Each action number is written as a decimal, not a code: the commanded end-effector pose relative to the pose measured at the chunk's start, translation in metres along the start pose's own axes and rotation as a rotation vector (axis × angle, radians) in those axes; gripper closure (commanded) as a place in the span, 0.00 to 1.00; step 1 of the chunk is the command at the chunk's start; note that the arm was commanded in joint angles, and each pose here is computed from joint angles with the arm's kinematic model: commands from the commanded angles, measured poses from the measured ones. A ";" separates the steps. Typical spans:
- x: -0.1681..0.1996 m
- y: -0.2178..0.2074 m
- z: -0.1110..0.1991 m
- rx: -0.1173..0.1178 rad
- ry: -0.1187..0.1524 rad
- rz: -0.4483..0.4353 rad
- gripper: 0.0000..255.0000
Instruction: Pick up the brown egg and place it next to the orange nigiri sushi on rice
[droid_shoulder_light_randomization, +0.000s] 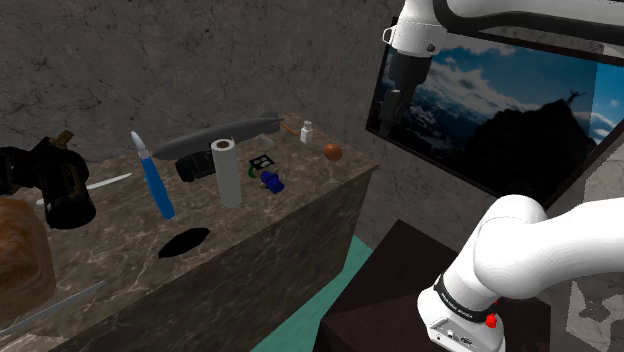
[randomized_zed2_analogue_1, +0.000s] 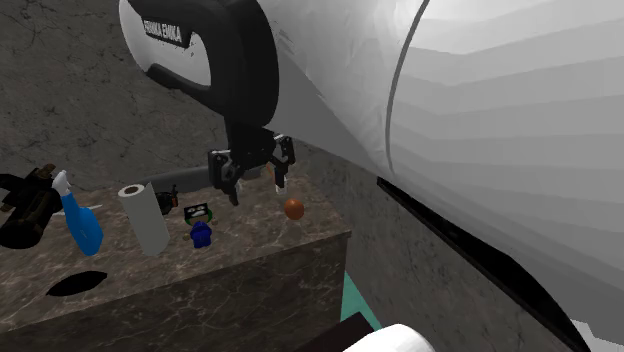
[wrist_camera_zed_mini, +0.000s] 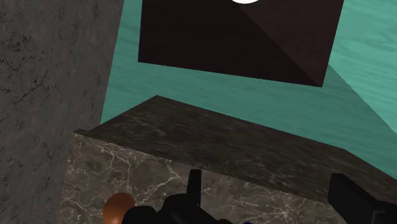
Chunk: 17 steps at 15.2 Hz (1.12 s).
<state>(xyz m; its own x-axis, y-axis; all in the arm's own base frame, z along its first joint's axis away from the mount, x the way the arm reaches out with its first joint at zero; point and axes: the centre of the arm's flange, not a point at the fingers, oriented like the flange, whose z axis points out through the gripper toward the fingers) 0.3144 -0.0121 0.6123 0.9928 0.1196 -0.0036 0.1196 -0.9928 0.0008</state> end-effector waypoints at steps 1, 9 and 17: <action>0.000 0.000 0.000 0.000 0.000 0.000 0.00; 0.060 0.073 0.057 0.054 0.008 -0.007 0.00; 0.121 0.143 0.117 0.108 0.016 -0.015 0.00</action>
<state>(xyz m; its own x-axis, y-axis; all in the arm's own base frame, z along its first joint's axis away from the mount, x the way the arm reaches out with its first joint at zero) 0.4424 -0.1321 0.5025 0.9911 0.1323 0.0118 0.1328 -0.9859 -0.1015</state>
